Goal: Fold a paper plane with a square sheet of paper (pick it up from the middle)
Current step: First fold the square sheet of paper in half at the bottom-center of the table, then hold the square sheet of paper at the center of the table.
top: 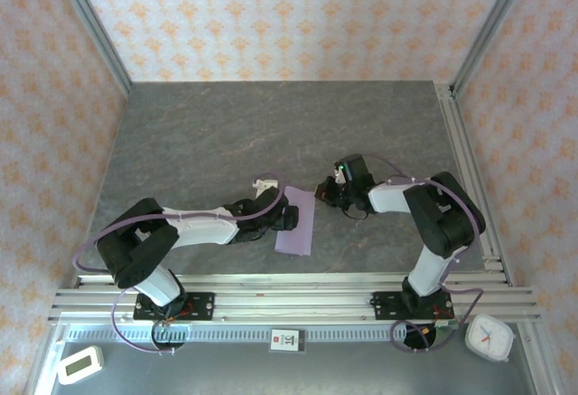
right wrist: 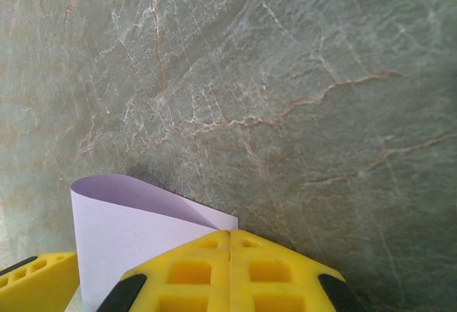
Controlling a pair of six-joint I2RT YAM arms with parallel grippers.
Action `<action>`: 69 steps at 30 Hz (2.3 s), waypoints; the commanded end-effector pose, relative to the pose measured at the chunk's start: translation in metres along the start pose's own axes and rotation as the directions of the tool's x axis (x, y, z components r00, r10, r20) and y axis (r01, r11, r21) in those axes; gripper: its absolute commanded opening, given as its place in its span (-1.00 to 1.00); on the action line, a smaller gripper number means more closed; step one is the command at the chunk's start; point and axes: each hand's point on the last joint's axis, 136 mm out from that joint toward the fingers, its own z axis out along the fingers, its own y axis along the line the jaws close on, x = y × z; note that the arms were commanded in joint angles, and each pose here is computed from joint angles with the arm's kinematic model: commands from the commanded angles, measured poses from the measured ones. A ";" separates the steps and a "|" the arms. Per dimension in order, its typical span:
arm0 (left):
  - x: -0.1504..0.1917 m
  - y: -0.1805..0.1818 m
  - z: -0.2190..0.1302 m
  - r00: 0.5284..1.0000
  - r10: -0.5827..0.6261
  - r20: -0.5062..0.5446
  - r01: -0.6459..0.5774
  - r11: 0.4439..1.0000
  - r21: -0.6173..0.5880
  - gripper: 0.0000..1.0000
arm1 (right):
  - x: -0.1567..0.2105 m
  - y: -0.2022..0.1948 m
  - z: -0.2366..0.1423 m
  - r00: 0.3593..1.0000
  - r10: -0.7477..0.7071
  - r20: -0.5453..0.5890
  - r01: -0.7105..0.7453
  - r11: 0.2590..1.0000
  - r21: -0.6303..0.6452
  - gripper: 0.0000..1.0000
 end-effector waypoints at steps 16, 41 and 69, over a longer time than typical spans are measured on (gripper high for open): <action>-0.008 0.004 -0.005 0.991 -0.116 0.061 0.116 0.993 0.013 0.99 | -0.024 0.025 -0.016 0.994 -0.060 0.095 0.061 0.998 -0.008 -1.00; -0.003 -0.013 0.002 0.997 -0.075 0.023 0.073 0.995 0.061 0.99 | 0.007 0.003 -0.039 0.993 -0.051 0.102 0.052 0.999 0.000 -1.00; 0.003 -0.024 0.007 1.000 0.002 0.002 -0.002 0.997 0.077 0.99 | 0.018 0.000 -0.037 0.994 -0.063 0.091 0.064 0.998 -0.003 -1.00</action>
